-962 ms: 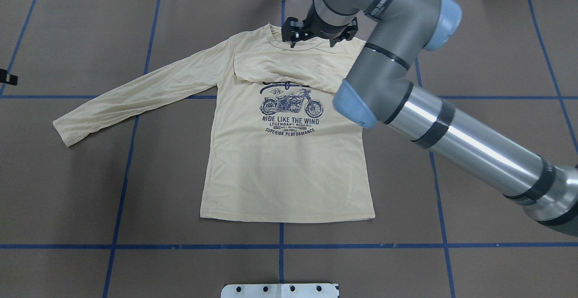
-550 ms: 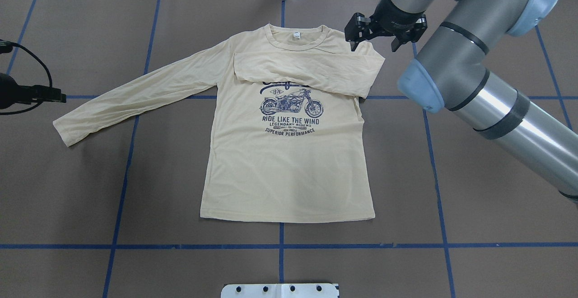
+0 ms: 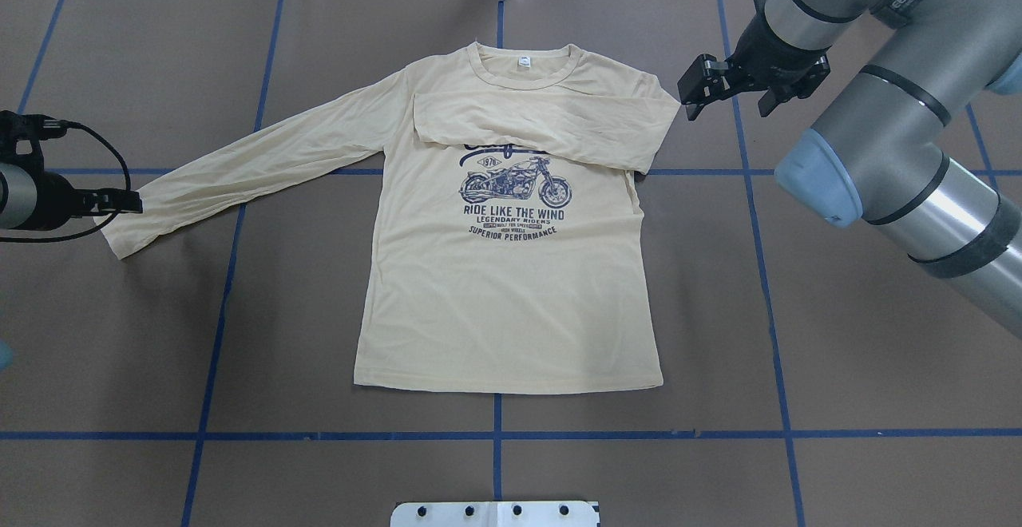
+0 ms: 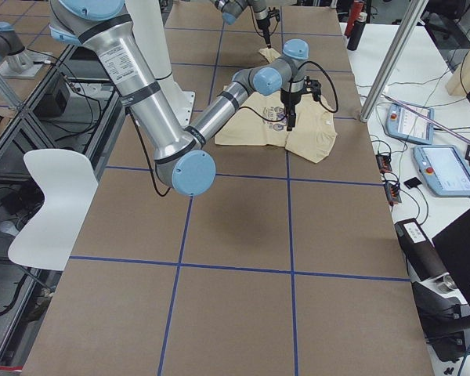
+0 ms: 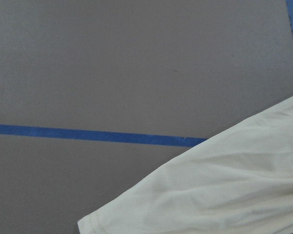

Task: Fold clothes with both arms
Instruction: 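Release the sleeve on the chest with the right gripper while the left arm approaches, then grasp the cuff of the other sleeve with the left gripper, then carry the sleeve with the left gripper across the chest toward the collar, then release the sleeve with the left gripper while the right arm moves toward the hem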

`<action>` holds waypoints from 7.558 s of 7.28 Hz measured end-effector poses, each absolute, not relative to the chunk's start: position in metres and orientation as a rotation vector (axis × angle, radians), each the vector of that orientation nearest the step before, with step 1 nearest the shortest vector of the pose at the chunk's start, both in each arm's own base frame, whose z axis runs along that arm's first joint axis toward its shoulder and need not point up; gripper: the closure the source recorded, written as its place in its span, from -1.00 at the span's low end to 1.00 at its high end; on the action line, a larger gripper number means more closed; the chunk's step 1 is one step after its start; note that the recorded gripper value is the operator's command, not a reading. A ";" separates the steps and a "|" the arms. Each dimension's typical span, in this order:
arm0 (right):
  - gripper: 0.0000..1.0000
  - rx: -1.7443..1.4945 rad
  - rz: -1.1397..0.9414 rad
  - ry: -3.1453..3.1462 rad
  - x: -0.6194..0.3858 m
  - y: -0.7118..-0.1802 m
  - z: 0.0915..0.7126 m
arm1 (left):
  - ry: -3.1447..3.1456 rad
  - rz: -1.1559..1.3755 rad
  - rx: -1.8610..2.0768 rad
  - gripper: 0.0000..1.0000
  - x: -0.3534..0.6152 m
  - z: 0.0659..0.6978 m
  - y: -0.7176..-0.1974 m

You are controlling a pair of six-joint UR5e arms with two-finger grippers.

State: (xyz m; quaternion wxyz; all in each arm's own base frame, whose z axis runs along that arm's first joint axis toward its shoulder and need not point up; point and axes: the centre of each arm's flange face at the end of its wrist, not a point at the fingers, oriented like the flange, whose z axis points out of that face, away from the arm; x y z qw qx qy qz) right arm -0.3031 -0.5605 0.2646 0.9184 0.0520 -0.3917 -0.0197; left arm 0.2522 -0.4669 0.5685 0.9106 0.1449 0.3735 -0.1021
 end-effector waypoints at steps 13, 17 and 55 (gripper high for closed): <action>-1.00 0.104 -0.038 -0.802 -0.308 -0.556 0.267 | 0.714 -0.204 0.269 1.00 0.268 0.601 -0.466; -1.00 0.099 -0.032 -0.801 -0.303 -0.556 0.270 | 0.832 -0.154 0.252 1.00 0.273 0.551 -0.462; -0.99 -0.069 0.014 -0.864 -0.314 -0.376 0.354 | 1.181 -0.108 0.164 -1.00 0.466 0.162 -0.416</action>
